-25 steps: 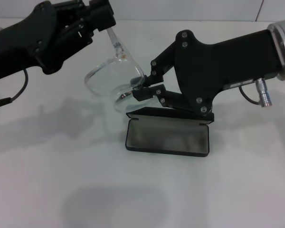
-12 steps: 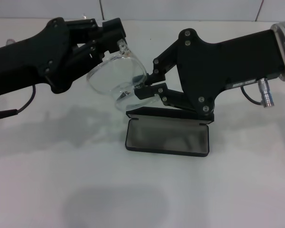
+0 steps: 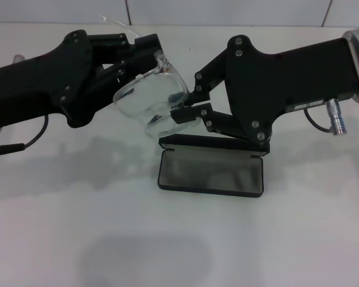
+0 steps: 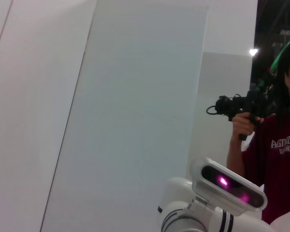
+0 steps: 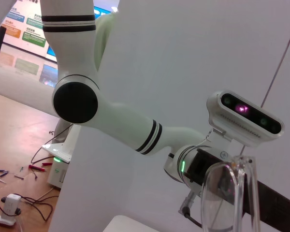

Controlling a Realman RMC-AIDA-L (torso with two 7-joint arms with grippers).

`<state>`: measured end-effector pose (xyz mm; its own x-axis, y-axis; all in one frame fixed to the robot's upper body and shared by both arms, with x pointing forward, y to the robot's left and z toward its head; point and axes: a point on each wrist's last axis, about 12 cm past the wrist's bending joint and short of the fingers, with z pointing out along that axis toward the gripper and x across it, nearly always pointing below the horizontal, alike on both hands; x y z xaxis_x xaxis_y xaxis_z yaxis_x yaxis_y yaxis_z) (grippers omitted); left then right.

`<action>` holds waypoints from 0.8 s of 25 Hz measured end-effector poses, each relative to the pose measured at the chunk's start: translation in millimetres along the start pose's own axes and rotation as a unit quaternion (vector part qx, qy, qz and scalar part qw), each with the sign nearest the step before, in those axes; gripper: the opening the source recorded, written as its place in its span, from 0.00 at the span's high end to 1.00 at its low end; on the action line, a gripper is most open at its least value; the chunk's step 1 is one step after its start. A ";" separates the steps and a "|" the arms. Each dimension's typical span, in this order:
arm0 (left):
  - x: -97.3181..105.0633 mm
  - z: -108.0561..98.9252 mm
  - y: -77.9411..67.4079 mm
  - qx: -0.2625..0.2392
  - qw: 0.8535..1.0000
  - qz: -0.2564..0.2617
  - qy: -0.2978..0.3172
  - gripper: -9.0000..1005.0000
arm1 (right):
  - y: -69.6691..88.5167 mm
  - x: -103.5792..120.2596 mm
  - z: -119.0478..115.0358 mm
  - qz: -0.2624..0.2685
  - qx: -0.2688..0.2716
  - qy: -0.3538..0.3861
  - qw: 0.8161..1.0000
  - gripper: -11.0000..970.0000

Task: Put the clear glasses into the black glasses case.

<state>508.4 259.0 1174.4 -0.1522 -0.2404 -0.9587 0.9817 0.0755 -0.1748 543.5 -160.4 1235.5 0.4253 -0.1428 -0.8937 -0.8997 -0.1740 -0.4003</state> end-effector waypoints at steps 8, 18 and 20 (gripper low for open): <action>-0.9 -7.8 0.3 -0.024 0.999 0.016 -0.023 0.84 | 1.0 0.4 -0.8 0.001 -0.002 0.000 1.000 0.92; 1.0 -47.4 9.5 -0.145 0.975 0.036 -0.166 0.84 | 19.0 3.2 -11.5 -0.047 0.011 -0.039 0.998 0.92; 2.3 -52.8 11.6 -0.169 0.966 0.034 -0.191 0.84 | 23.8 2.1 -13.9 -0.062 0.010 -0.053 0.997 0.92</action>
<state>513.4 310.4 1158.4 0.0271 -0.5581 -0.8293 0.8850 0.3992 -0.2398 524.3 -178.4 1227.0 0.5209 -0.0172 -0.8534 -0.8433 -0.1649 -0.5114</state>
